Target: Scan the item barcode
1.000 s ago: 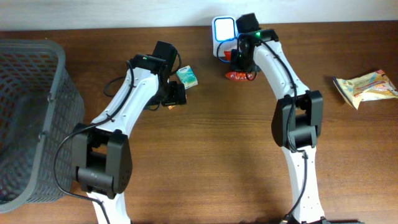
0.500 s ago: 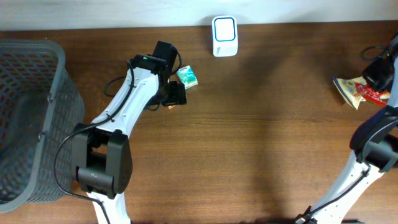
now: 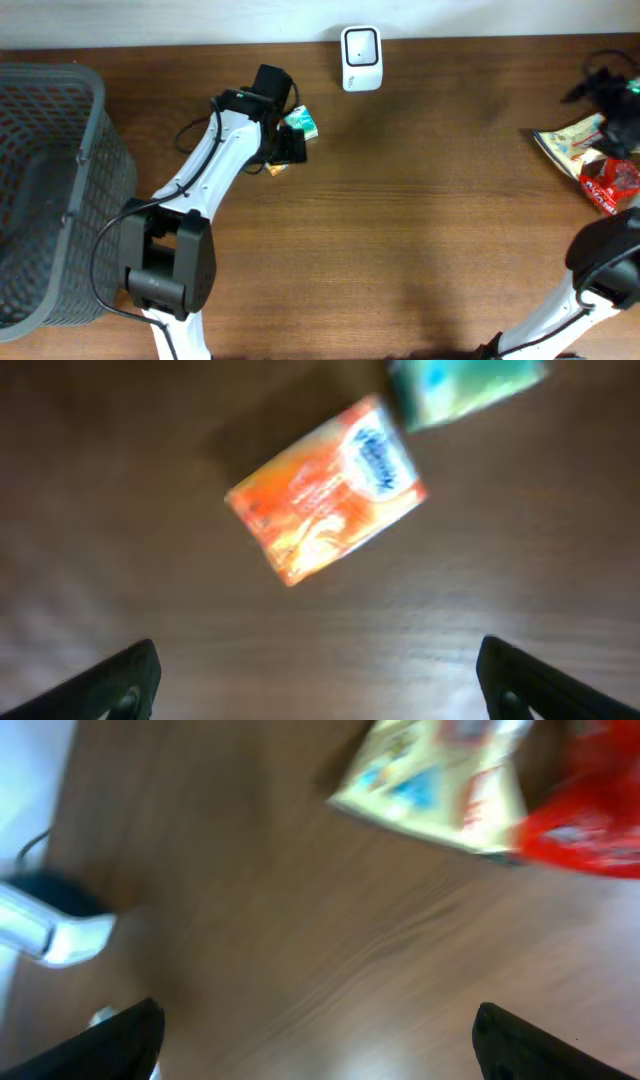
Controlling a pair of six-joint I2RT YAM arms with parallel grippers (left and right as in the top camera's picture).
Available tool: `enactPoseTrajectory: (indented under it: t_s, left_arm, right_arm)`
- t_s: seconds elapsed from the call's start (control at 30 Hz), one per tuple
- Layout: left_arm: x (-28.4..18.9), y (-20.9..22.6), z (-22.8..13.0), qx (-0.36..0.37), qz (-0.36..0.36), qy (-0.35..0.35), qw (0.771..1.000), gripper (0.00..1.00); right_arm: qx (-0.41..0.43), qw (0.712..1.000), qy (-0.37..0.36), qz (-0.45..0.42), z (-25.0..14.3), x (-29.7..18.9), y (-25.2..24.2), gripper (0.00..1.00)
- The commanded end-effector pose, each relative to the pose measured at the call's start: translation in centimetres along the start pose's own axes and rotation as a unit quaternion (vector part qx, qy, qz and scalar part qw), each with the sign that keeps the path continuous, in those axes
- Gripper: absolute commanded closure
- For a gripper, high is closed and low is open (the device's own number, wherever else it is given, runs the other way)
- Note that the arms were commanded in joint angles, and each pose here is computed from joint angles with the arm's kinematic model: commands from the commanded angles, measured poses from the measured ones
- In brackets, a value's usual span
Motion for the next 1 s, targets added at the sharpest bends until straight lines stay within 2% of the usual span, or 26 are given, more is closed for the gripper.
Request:
enactPoseTrajectory:
  t_s: [0.0, 0.1, 0.13, 0.23, 0.3, 0.33, 0.4, 0.43, 0.47, 0.6, 0.63, 0.67, 0.7, 0.73, 0.8, 0.83, 0.93, 0.97]
  left_arm:
    - [0.3, 0.2, 1.3, -0.002, 0.022, -0.033, 0.999, 0.01]
    - [3.0, 1.7, 2.3, 0.028, 0.034, -0.034, 0.998, 0.00]
    - [3.7, 2.9, 2.7, 0.014, 0.030, -0.035, 0.999, 0.04]
    - [3.6, 3.1, 4.9, 0.096, -0.113, -0.087, 0.985, 0.11]
    - [5.2, 3.1, 5.3, 0.108, -0.127, -0.093, 0.982, 0.14]
    - [6.8, 3.1, 5.3, 0.107, -0.125, -0.087, 0.983, 0.11]
    - [7.9, 3.1, 4.9, 0.106, -0.126, -0.075, 0.984, 0.12]
    - [8.1, 3.1, 4.6, 0.105, -0.127, -0.065, 0.984, 0.20]
    - [8.1, 3.1, 4.2, 0.104, -0.127, -0.056, 0.985, 0.40]
    - [10.1, 3.2, 2.2, 0.097, -0.131, 0.001, 0.987, 0.67]
    - [10.0, 3.2, 1.7, 0.096, -0.132, 0.014, 0.987, 0.77]
    - [10.0, 3.2, 0.8, 0.093, -0.135, 0.035, 0.986, 0.94]
    - [9.6, 2.7, 0.1, 0.088, -0.155, 0.057, 0.982, 1.00]
    - [9.0, 2.0, -0.4, 0.082, -0.187, 0.072, 0.976, 1.00]
    - [6.3, -1.3, -1.3, 0.054, -0.335, 0.098, 0.936, 1.00]
    - [5.8, -2.3, -1.7, 0.052, -0.360, 0.109, 0.925, 1.00]
    - [5.5, -6.5, -3.3, 0.097, -0.362, 0.135, 0.917, 1.00]
    - [5.7, -8.0, -3.7, 0.123, -0.348, 0.135, 0.920, 0.83]
  right_arm:
    - [-0.051, 0.996, 0.061, 0.035, -4.3, 2.0, 4.5, 0.01]
    - [-0.094, 0.992, 0.083, 0.033, -7.5, 3.2, 7.0, 0.01]
    - [-0.102, 0.990, 0.087, 0.033, -8.1, 3.4, 7.4, 0.01]
    - [-0.111, 0.989, 0.091, 0.033, -8.7, 3.6, 7.9, 0.02]
    - [-0.111, 0.989, 0.091, 0.033, -8.7, 3.6, 7.9, 0.01]
    - [-0.111, 0.989, 0.091, 0.033, -8.7, 3.6, 7.9, 0.01]
    - [-0.111, 0.989, 0.091, 0.033, -8.7, 3.6, 7.9, 0.01]
    - [-0.111, 0.989, 0.091, 0.033, -8.7, 3.6, 7.9, 0.01]
    - [-0.111, 0.989, 0.091, 0.033, -8.7, 3.6, 7.9, 0.02]
    - [-0.111, 0.989, 0.091, 0.033, -8.7, 3.6, 7.9, 0.01]
    - [-0.111, 0.989, 0.091, 0.033, -8.7, 3.6, 7.9, 0.01]
    - [-0.111, 0.989, 0.091, 0.033, -8.7, 3.6, 7.9, 0.02]
    - [-0.111, 0.989, 0.091, 0.033, -8.7, 3.6, 7.9, 0.01]
    - [-0.111, 0.989, 0.091, 0.033, -8.7, 3.6, 7.9, 0.01]
    - [-0.111, 0.989, 0.091, 0.033, -8.7, 3.6, 7.9, 0.01]
    - [-0.111, 0.989, 0.091, 0.033, -8.7, 3.6, 7.9, 0.01]
    - [-0.111, 0.989, 0.091, 0.033, -8.7, 3.6, 7.9, 0.01]
    - [-0.111, 0.989, 0.091, 0.033, -8.7, 3.6, 7.9, 0.01]
Point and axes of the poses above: each gripper's point midway between its finger pads, its own x axis out along the fingers, its own y axis along the line the jaws close on, z = x × y, the point moved 5 cm from there along -x, back along the fingers, and after that the axes turned 12 degrees about x, right-handed, at the moved point
